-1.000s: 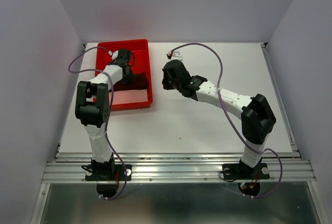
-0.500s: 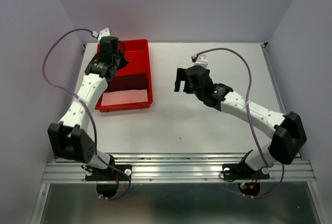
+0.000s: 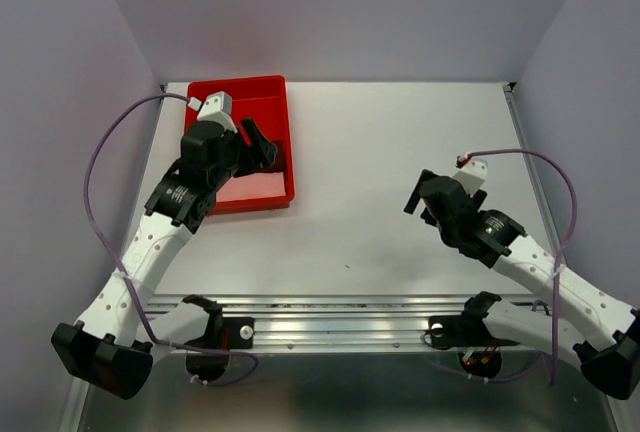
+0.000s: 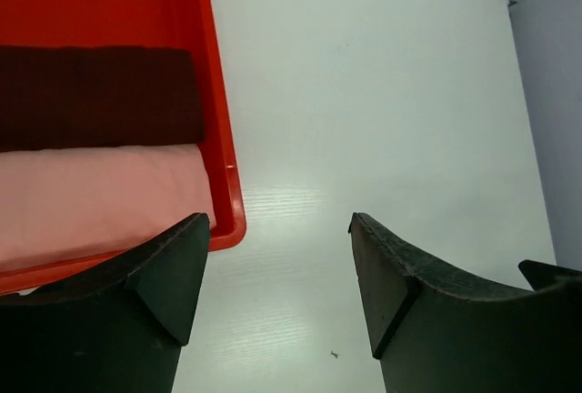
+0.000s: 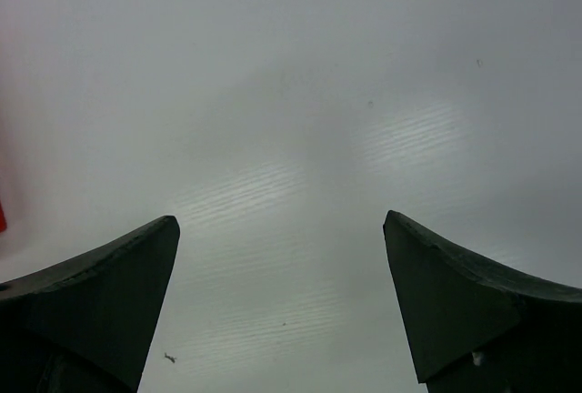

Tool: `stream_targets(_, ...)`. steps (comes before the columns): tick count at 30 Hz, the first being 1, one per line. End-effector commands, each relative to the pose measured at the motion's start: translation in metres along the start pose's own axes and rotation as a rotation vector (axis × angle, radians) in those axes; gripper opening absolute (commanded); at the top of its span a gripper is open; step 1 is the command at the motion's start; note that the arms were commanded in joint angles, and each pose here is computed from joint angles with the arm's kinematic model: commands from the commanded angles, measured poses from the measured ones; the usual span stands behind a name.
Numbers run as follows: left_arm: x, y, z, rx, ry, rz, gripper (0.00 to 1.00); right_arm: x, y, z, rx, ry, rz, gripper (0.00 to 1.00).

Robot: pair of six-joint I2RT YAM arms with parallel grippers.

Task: Roll the t-shirts
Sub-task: Reset both arms

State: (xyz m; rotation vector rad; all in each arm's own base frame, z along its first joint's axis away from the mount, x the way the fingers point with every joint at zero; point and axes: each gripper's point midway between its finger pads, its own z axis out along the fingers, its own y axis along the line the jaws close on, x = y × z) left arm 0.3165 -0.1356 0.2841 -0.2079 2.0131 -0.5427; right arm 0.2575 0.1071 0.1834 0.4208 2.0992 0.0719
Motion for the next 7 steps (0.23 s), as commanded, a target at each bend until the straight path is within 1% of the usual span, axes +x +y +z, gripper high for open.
stream_targets(1,-0.011,-0.021,-0.017,0.103,-0.075,0.016,0.74,0.014,-0.048,-0.011,0.14,-0.003,0.054,1.0)
stream_targets(3,-0.007,-0.021,-0.019,0.106,-0.075,0.018,0.74,0.014,-0.052,-0.016,0.129,-0.013,0.099,1.0)
stream_targets(5,-0.002,-0.018,-0.018,0.1,-0.066,0.017,0.74,0.011,-0.051,-0.018,0.109,-0.02,0.106,1.0)
stream_targets(7,0.002,-0.018,-0.018,0.105,-0.056,0.016,0.74,0.009,-0.059,-0.02,0.135,-0.036,0.114,1.0)
